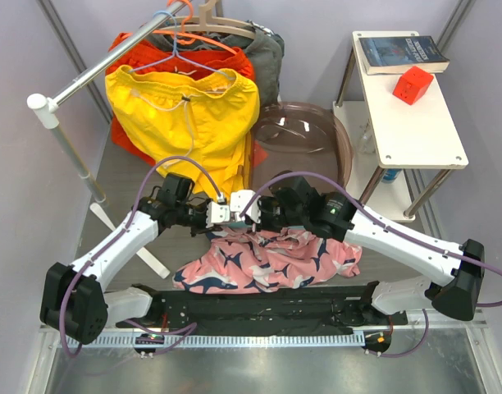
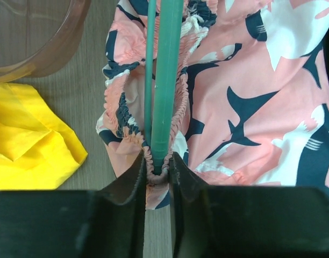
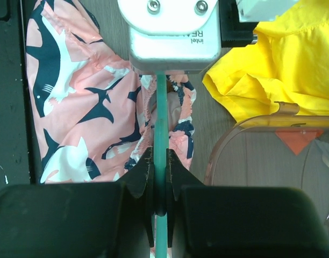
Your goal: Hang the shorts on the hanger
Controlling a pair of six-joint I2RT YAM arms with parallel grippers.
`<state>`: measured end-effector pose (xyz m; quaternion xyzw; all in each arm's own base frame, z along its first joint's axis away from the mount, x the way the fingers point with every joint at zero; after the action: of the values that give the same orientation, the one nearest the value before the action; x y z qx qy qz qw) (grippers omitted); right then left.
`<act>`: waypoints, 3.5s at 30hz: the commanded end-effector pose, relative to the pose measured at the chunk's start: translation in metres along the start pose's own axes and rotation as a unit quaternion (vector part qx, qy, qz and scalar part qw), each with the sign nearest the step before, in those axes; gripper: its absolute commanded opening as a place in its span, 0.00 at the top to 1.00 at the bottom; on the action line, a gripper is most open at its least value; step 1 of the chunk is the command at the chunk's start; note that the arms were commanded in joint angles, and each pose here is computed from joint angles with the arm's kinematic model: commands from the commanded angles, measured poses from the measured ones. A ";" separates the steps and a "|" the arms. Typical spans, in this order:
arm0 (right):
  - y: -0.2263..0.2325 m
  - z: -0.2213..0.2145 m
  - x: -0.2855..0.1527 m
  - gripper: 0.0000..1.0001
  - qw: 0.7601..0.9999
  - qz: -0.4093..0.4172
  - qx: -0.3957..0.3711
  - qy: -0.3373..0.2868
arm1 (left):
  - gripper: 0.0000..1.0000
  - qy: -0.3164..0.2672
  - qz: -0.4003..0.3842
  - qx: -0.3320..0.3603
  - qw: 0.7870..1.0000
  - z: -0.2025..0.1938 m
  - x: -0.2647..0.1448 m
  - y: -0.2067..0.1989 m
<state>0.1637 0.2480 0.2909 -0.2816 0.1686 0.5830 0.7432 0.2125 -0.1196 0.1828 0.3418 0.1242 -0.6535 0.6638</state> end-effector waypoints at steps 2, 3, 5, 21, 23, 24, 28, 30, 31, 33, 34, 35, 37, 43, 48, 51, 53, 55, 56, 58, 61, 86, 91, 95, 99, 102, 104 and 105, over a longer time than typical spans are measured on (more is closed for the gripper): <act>-0.009 0.033 -0.018 0.91 0.995 -0.031 -0.001 -0.089 | 1.00 -0.024 -0.001 0.006 1.000 0.010 -0.003 0.000; -0.011 0.031 -0.019 0.78 0.995 -0.040 0.012 -0.087 | 1.00 -0.016 0.004 -0.014 1.000 0.012 -0.006 -0.001; -0.014 0.031 -0.032 0.41 0.993 -0.065 0.033 -0.087 | 1.00 0.002 0.004 -0.053 0.999 0.011 -0.010 -0.003; 0.018 -0.091 -0.042 0.35 0.975 -0.196 0.105 0.024 | 1.00 0.010 0.022 -0.150 0.988 0.011 -0.011 -0.006; 0.018 -0.095 -0.034 0.35 0.967 -0.216 0.133 0.017 | 1.00 0.010 0.024 -0.148 0.989 0.012 -0.012 -0.006; 0.018 -0.098 -0.027 0.35 0.966 -0.218 0.137 0.018 | 1.00 0.011 0.025 -0.147 0.989 0.012 -0.012 -0.006; 0.016 -0.109 -0.012 0.36 0.960 -0.237 0.145 0.037 | 1.00 0.010 0.030 -0.148 0.988 0.013 -0.014 -0.007; 0.015 -0.113 -0.006 0.37 0.957 -0.247 0.150 0.039 | 1.00 0.008 0.033 -0.153 0.988 0.013 -0.015 -0.009; 0.013 -0.115 -0.004 0.37 0.952 -0.260 0.153 0.045 | 1.00 0.006 0.036 -0.153 0.988 0.013 -0.014 -0.010; 0.013 -0.117 -0.001 0.39 0.950 -0.266 0.154 0.051 | 1.00 0.003 0.038 -0.157 0.987 0.013 -0.015 -0.012; 0.012 -0.120 0.002 0.39 0.948 -0.272 0.155 0.060 | 1.00 0.003 0.037 -0.160 0.986 0.013 -0.015 -0.014; 0.011 -0.123 0.002 0.39 0.941 -0.291 0.158 0.067 | 1.00 0.002 0.040 -0.160 0.986 0.014 -0.016 -0.014; 0.010 -0.129 0.003 0.39 0.936 -0.304 0.160 0.076 | 1.00 -0.001 0.046 -0.167 0.985 0.016 -0.019 -0.015; 0.003 -0.153 -0.005 0.43 0.915 -0.340 0.185 0.110 | 1.00 -0.010 0.045 -0.172 0.984 0.029 -0.033 -0.024; 0.007 -0.150 -0.005 0.36 0.934 -0.290 0.186 0.096 | 1.00 -0.007 0.042 -0.180 0.983 0.028 -0.034 -0.031; 0.010 -0.159 0.002 0.33 0.939 -0.270 0.174 0.124 | 1.00 -0.005 0.046 -0.184 0.982 0.028 -0.035 -0.030; 0.011 -0.165 0.004 0.32 0.939 -0.267 0.167 0.138 | 1.00 -0.006 0.046 -0.184 0.982 0.029 -0.035 -0.029; 0.012 -0.167 0.004 0.43 0.939 -0.266 0.167 0.142 | 1.00 -0.005 0.044 -0.187 0.981 0.030 -0.036 -0.030; 0.011 -0.167 0.003 0.65 0.934 -0.277 0.174 0.141 | 1.00 -0.003 0.042 -0.188 0.981 0.031 -0.038 -0.031; 0.007 -0.168 -0.005 0.86 0.925 -0.297 0.185 0.149 | 1.00 0.005 0.037 -0.197 0.980 0.032 -0.042 -0.034; 0.001 -0.166 -0.023 0.99 0.912 -0.324 0.209 0.143 | 1.00 0.014 0.056 -0.208 0.976 0.030 -0.051 -0.037; -0.065 -0.167 -0.082 0.99 0.846 -0.339 0.399 0.100 | 1.00 0.030 0.050 -0.156 0.986 0.005 -0.111 -0.056; -0.070 -0.150 -0.095 0.99 0.856 -0.338 0.380 0.090 | 1.00 0.070 0.071 -0.180 0.979 -0.001 -0.114 -0.052; -0.070 -0.137 -0.104 0.99 0.871 -0.319 0.365 0.081 | 1.00 0.091 0.072 -0.172 0.978 -0.003 -0.117 -0.046; -0.074 -0.128 -0.109 0.99 0.875 -0.312 0.360 0.086 | 1.00 0.114 0.066 -0.168 0.977 -0.004 -0.113 -0.040; -0.078 -0.119 -0.113 0.99 0.879 -0.305 0.357 0.082 | 1.00 0.124 0.075 -0.179 0.973 -0.002 -0.110 -0.034; -0.083 -0.111 -0.114 0.99 0.883 -0.294 0.357 0.078 | 1.00 0.125 0.076 -0.178 0.973 0.005 -0.106 -0.029; -0.083 -0.111 -0.114 0.99 0.884 -0.287 0.361 0.083 | 1.00 0.125 0.077 -0.178 0.973 0.008 -0.104 -0.027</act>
<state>0.2120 0.0965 0.2690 -0.0433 0.3451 0.2727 0.8971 0.1668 -0.0456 0.2334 0.2644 0.2455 -0.5780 0.7319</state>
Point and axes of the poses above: each gripper's point midway between its finger pads, its own x axis out along the fingers, its own y axis along the line the jaws close on, z = x × y, the point moved 10 cm from there along -x, back along the fingers, and after that the axes turned 8 degrees about x, right-handed, at the moved point
